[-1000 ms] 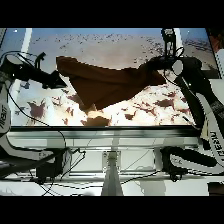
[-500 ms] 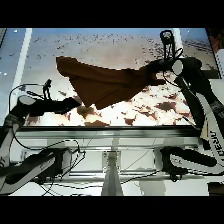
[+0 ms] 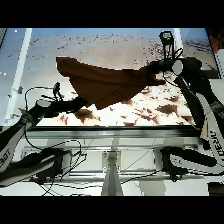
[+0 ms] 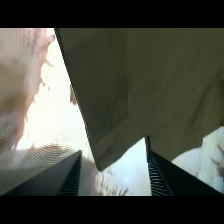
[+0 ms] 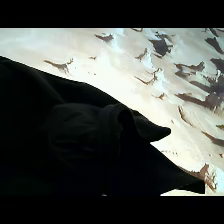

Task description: Fold the clothes and pants, and hang the long-sleeved shirts on hangers.

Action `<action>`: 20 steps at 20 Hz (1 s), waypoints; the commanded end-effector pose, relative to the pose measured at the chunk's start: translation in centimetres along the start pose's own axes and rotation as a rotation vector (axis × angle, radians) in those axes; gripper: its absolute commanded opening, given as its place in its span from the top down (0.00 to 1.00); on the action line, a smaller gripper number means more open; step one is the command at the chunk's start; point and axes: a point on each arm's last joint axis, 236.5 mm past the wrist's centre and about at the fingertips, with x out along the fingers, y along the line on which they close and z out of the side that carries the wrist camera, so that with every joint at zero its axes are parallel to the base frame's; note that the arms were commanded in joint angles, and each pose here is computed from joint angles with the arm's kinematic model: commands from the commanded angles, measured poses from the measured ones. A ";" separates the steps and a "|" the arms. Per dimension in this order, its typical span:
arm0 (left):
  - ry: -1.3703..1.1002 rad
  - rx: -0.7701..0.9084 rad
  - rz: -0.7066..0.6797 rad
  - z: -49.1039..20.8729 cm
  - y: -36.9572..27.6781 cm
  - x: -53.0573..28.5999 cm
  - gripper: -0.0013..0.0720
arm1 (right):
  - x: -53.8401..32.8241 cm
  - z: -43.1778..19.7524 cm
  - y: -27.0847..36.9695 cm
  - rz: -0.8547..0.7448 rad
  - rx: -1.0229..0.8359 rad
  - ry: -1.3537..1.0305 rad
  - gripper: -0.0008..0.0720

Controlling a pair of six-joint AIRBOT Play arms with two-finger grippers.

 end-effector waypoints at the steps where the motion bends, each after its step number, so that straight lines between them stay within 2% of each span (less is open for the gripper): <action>1: -0.003 0.018 0.032 0.1 0.2 1.7 0.42 | 0.0 -0.1 0.0 0.001 0.002 0.004 0.97; 4: 0.004 0.037 0.033 0.3 -0.4 2.3 0.64 | 0.0 -0.1 0.0 0.002 0.002 0.005 0.97; 7: -0.010 0.050 0.021 1.1 -1.1 2.2 0.92 | 0.0 -0.1 0.0 0.001 0.001 0.005 0.97; 8: -0.016 0.055 0.017 1.4 -1.4 2.2 0.97 | -0.1 -0.1 0.0 0.001 0.001 0.004 0.97; 11: -0.029 0.152 -0.056 3.6 -4.4 0.9 0.97 | -1.9 1.3 -0.2 -0.011 -0.010 -0.045 0.97; 14: -0.152 0.264 -0.169 10.0 -9.9 -5.1 0.97 | -6.8 5.3 -0.9 -0.041 -0.032 -0.177 0.97; 17: -0.482 0.413 -0.229 18.2 -16.1 -18.5 0.97 | -14.6 9.7 -1.6 -0.085 -0.052 -0.361 0.97; 20: -0.881 0.554 -0.220 20.7 -21.5 -35.2 0.97 | -24.6 12.7 -1.7 -0.113 -0.055 -0.575 0.97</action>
